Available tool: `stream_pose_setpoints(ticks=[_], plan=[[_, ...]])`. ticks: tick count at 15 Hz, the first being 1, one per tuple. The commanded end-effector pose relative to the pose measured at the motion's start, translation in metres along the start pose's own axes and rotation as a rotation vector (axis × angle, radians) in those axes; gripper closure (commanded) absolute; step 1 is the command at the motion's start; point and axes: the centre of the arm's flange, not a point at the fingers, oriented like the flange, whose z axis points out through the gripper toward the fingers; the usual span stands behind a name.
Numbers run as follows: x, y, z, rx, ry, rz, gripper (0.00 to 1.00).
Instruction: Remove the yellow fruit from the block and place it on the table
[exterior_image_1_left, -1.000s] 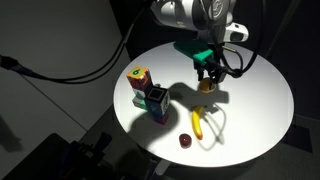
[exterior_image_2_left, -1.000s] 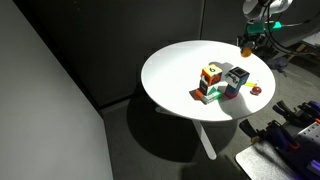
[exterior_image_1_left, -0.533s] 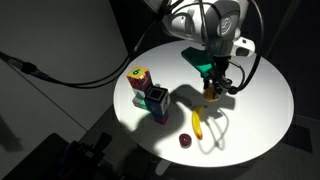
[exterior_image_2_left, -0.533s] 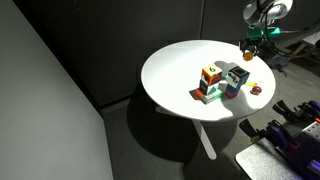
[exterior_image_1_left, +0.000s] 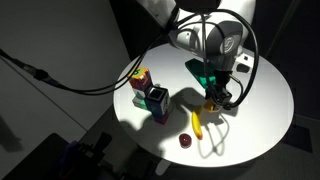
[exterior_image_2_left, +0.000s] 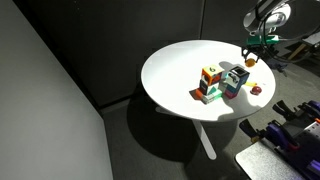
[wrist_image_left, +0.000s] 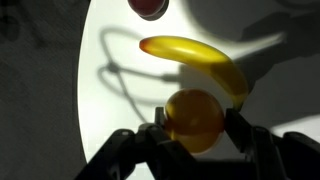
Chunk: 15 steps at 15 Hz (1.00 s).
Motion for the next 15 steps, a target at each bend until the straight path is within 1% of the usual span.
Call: stream_pose_setpoints(ticks=[1, 7, 15], plan=[[0.015, 0.002, 0.012, 0.011, 0.001, 0.043, 0.62], [0.018, 0.004, 0.040, 0.013, 0.011, 0.051, 0.62], [0.017, -0.002, 0.072, 0.010, 0.016, 0.057, 0.62]])
